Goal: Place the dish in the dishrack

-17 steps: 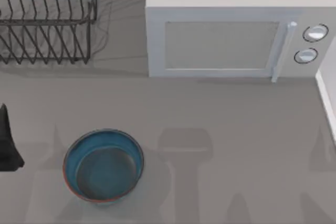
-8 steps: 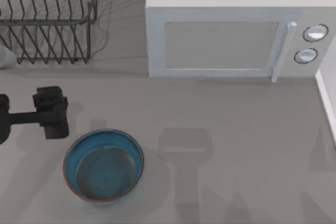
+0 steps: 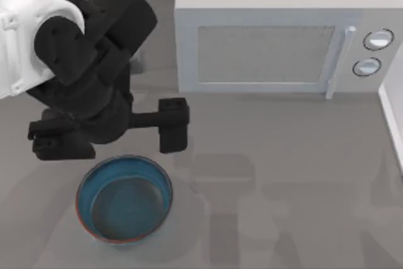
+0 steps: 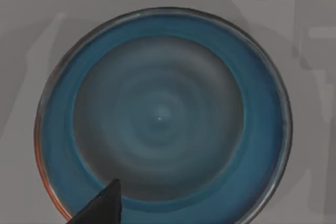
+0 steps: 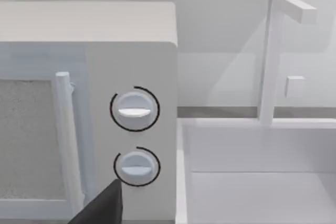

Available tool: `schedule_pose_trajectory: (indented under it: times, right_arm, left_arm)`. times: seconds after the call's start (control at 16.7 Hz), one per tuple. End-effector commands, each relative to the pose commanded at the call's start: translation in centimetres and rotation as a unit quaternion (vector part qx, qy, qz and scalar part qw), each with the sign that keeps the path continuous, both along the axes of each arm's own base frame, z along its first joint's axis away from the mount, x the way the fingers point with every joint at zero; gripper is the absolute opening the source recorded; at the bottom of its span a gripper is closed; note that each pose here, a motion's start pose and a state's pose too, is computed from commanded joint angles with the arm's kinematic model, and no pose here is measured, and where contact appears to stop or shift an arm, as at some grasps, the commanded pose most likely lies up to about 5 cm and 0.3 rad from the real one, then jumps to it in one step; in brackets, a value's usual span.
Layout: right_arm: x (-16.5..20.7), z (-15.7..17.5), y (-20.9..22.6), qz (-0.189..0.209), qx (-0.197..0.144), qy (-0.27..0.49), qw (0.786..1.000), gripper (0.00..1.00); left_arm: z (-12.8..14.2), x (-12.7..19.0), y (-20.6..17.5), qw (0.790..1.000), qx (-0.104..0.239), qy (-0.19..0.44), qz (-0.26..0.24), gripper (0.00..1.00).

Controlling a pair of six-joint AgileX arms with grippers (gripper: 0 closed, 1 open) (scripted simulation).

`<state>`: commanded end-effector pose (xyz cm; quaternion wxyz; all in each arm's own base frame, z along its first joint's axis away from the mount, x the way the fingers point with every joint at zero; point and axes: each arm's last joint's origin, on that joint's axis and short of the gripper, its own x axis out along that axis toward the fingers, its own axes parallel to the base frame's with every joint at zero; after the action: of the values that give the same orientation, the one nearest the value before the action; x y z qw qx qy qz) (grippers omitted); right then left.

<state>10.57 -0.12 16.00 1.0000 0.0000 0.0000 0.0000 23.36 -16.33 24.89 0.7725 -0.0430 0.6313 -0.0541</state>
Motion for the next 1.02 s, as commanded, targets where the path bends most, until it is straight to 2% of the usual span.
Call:
schedule_pose_trajectory:
  times: [0.18,0.36,0.78,1.02]
  right_arm:
    - [0.0,0.0,0.0,0.0,0.0,0.0,1.0,1.0]
    - [0.0,0.0,0.0,0.0,0.0,0.0,1.0,1.0]
    - [0.0,0.0,0.0,0.0,0.0,0.0,1.0,1.0]
    - [0.0,0.0,0.0,0.0,0.0,0.0,1.0,1.0]
  left_arm:
    - [-1.2,1.3,-3.8,0.997,0.04,0.063,-0.001,1.0]
    - [-1.9,1.7,-6.1,0.994,0.064,0.093,-0.002,1.0]
    - [-2.2,1.9,-6.5,0.993,0.069,0.099,-0.001,1.0]
    - [-5.3,2.1,-6.8,0.993,0.07,0.1,-0.002,1.0]
